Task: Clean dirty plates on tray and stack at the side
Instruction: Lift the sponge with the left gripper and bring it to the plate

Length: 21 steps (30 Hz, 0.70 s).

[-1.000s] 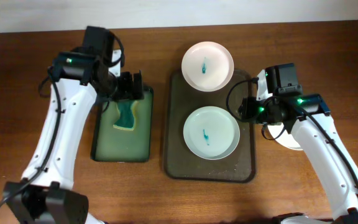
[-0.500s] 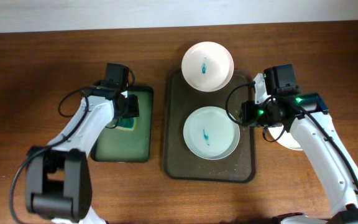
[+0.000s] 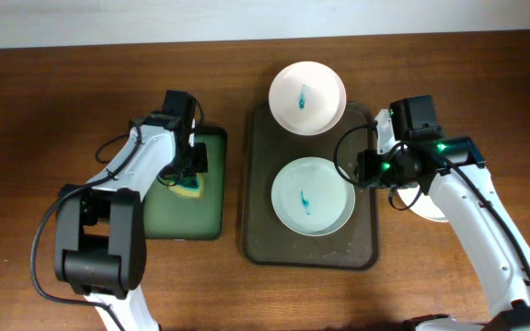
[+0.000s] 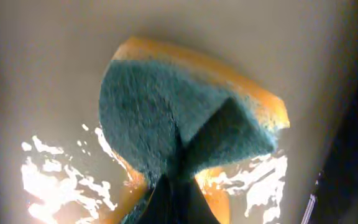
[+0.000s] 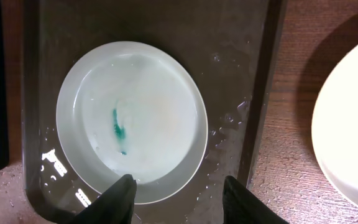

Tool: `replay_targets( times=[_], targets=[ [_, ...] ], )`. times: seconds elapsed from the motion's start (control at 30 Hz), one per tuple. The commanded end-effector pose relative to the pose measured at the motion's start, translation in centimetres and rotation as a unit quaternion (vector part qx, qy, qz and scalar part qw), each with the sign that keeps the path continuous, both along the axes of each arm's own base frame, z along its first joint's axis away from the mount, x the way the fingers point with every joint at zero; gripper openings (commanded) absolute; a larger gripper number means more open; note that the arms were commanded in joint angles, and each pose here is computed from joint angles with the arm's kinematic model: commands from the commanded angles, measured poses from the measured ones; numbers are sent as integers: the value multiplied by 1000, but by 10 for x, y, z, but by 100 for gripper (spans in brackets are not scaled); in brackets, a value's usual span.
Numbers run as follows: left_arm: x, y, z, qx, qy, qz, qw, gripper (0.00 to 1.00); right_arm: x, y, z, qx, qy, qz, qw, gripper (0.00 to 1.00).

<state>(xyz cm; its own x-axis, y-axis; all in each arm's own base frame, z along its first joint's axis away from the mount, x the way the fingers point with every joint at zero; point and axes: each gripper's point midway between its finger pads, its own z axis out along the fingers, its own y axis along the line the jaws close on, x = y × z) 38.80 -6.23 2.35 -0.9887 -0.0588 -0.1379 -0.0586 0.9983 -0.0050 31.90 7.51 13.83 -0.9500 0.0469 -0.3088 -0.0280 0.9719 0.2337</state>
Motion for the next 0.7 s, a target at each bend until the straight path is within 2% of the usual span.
replay_targets(
  times=[0.0,0.53,0.67],
  targets=[
    [5,-8,11,-16,-4,-4,1000,0,-1,1,-1,-3,1,7,1000,46],
    [4,-7,6,-12,-4,-8,1000,0,-1,1,-1,-3,1,7,1000,46],
    [4,1,6,11,-6,-13,1000,0,0,-2,-2,-12,0,4,1000,46]
  ],
)
